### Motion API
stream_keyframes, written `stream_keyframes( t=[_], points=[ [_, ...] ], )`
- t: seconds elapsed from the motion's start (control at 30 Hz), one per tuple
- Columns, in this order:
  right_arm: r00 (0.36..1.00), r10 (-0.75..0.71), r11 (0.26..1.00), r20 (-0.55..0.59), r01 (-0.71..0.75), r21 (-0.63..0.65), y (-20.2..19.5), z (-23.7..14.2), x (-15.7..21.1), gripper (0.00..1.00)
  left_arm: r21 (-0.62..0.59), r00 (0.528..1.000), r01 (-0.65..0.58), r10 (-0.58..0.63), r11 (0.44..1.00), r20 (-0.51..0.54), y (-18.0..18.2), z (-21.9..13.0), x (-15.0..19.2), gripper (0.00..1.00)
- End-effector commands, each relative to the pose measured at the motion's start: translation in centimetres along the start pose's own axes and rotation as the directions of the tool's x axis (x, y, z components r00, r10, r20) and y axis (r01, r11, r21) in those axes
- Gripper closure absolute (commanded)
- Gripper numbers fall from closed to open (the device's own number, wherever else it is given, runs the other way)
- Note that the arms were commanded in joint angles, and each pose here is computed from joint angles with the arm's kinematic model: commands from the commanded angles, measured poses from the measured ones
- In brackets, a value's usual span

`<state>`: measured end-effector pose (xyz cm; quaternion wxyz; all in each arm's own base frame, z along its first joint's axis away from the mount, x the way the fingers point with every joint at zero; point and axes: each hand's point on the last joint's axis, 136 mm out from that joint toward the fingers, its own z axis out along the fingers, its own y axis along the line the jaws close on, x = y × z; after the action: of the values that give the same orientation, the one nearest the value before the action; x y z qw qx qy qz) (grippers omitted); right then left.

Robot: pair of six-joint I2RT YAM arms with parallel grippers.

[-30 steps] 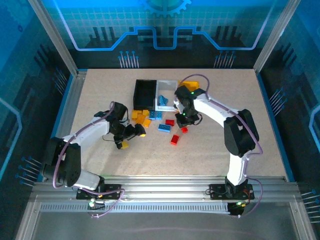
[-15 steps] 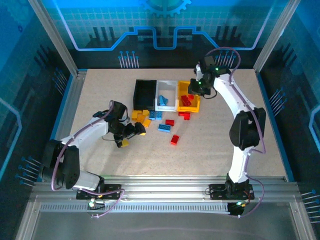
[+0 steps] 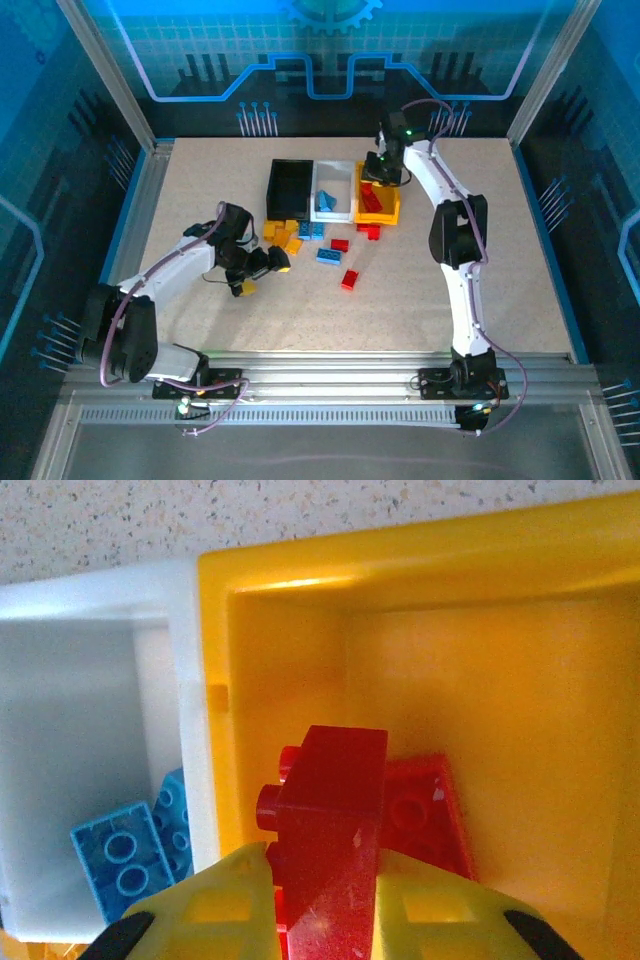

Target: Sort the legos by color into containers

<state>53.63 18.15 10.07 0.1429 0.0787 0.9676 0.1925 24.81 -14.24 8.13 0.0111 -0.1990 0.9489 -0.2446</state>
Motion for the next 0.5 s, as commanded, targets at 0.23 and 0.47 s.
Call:
stream_keyframes(
  t=[0.23,0.47],
  points=[
    [0.999,0.043,0.998,-0.014,-0.044,-0.043,0.5,0.1,-0.6,0.69,-0.023,1.0,0.01,-0.01,1.0,-0.017,-0.1,0.2,-0.4,0.01],
    [1.0,0.018,1.0,-0.009,-0.018,-0.021,0.3,-1.2,-0.3,0.58,-0.012,1.0,0.007,-0.007,1.0,-0.019,-0.6,0.3,-0.8,0.01]
  ],
)
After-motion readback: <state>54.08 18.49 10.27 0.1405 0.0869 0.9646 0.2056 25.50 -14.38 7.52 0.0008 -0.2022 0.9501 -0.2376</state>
